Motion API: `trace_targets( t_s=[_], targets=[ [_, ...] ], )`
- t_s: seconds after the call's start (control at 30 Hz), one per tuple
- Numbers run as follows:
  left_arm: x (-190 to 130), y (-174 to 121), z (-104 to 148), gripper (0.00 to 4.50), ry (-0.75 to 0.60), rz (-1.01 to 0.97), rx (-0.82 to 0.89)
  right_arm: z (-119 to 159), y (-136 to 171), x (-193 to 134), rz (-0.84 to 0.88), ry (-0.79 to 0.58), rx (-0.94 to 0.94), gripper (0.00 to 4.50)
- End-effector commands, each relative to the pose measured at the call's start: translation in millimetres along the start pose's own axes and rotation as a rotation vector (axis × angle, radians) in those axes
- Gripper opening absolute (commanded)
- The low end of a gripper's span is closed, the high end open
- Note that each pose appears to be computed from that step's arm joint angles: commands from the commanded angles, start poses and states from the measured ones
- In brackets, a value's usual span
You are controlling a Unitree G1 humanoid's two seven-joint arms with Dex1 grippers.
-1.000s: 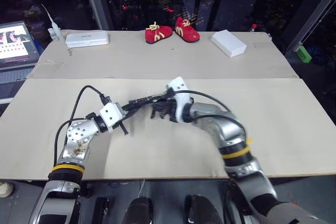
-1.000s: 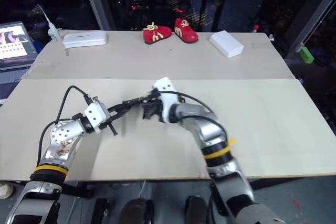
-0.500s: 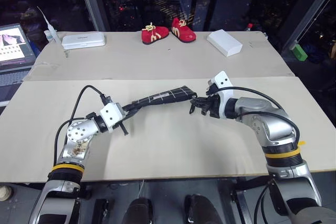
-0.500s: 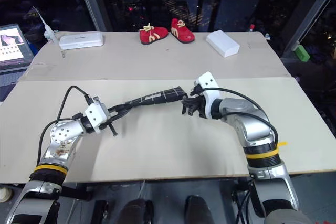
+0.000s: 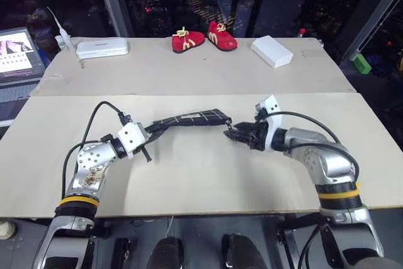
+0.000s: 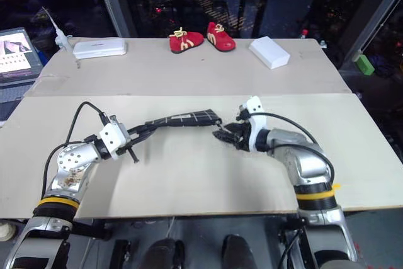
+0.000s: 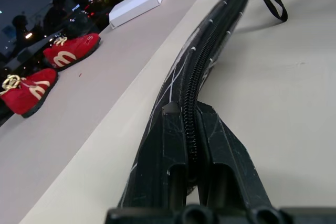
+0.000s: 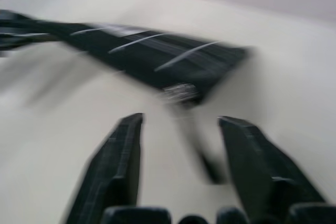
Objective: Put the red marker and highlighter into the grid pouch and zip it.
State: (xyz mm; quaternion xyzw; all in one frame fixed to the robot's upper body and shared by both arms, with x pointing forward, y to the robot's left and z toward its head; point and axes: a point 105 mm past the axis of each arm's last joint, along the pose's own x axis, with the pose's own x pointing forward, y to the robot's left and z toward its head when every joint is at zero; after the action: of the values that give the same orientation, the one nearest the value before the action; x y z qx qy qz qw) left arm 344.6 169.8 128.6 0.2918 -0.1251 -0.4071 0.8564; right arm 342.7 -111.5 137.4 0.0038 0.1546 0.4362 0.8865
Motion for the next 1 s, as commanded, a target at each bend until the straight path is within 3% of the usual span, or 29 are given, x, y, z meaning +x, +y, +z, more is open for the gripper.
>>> trace_targets(
  t_s=[0.03, 0.27, 0.53, 0.67, 0.73, 0.83, 0.87, 1.0],
  targets=[
    [4, -1, 16, 0.00, -0.062, -0.024, 0.034, 7, 2, -27, 0.033, -0.004, -0.091, 2.63],
    [19, -32, 38, 0.00, -0.138, -0.208, 0.101, -3, 17, -86, 0.112, 0.038, -0.231, 2.63],
    [25, -71, 18, 0.00, -0.101, -0.321, 0.050, -15, 5, -113, -0.012, 0.055, -0.234, 2.63],
    [21, -81, 21, 1.41, -0.112, -0.370, -0.078, -17, 2, -109, -0.026, 0.062, -0.229, 2.66],
    [23, -73, 23, 2.19, -0.098, -0.327, -0.105, -17, -1, -109, -0.038, 0.064, -0.233, 2.66],
    [22, -55, 36, 3.24, -0.106, -0.261, -0.286, -16, -6, -113, -0.046, 0.065, -0.229, 2.66],
    [19, -51, 40, 3.47, -0.111, -0.251, -0.335, -16, -8, -115, -0.052, 0.063, -0.227, 2.66],
    [-2, -30, 34, 3.47, -0.042, -0.140, -0.475, -14, -22, -125, -0.095, 0.040, -0.212, 2.66]
  ],
)
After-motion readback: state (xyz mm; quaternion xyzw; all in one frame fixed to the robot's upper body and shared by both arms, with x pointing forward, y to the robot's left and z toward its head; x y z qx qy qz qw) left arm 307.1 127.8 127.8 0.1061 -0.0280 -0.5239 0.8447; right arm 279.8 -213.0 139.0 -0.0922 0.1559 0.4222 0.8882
